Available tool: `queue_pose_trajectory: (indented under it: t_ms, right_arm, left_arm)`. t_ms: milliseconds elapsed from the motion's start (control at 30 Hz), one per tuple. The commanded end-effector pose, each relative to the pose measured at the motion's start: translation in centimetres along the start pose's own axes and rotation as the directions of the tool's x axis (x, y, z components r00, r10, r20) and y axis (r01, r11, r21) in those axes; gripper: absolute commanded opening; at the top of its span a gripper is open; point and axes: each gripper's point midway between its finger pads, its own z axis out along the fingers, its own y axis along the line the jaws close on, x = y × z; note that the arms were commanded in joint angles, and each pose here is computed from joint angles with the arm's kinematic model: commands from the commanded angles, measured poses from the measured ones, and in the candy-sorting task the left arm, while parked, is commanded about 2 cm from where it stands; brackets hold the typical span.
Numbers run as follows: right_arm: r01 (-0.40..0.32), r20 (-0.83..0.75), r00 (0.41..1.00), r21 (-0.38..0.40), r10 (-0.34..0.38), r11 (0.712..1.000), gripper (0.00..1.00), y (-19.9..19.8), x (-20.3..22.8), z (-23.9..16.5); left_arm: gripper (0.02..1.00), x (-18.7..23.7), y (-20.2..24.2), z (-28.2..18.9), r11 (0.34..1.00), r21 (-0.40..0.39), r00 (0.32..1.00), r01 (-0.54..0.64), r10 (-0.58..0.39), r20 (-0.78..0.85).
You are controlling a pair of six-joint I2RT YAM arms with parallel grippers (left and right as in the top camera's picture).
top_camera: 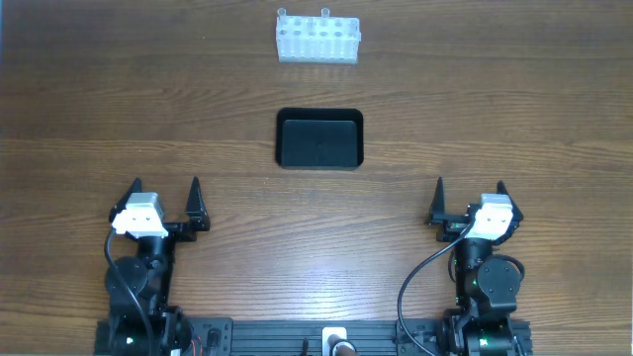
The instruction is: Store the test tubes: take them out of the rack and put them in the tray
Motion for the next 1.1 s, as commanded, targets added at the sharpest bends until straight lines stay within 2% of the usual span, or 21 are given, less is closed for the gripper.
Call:
queue_pose_trajectory:
  t_ms: [33, 400, 633, 900, 1100]
  right_arm:
    - [0.004, 0.0, 1.0, -0.01, -0.004, 1.0, 0.993, 0.1, 0.2, 0.0]
    - [0.004, 0.0, 1.0, -0.01, -0.004, 1.0, 0.993, 0.1, 0.2, 0.0]
    - [0.004, 0.0, 1.0, -0.01, -0.004, 1.0, 0.993, 0.1, 0.2, 0.0]
    - [0.004, 0.0, 1.0, -0.01, -0.004, 1.0, 0.991, 0.1, 0.2, 0.0]
    - [0.004, 0.0, 1.0, -0.01, -0.004, 1.0, 0.991, 0.1, 0.2, 0.0]
  left_arm:
    - [1.0, 0.2, -0.4, 0.0, 1.0, 0.025, 1.0, -0.004, 0.004, -0.003]
    - [1.0, 0.1, -0.5, 0.1, 1.0, 0.029, 1.0, -0.004, 0.004, -0.002]
    - [0.998, -3.4, -1.8, 1.8, 0.997, 0.075, 1.0, 0.016, -0.017, 0.02]
    - [0.998, -8.8, -4.0, 8.7, 0.989, 0.145, 0.997, 0.027, -0.016, -0.073]
    - [0.998, -10.3, -8.5, 16.1, 0.978, 0.207, 0.981, 0.029, 0.012, -0.195]
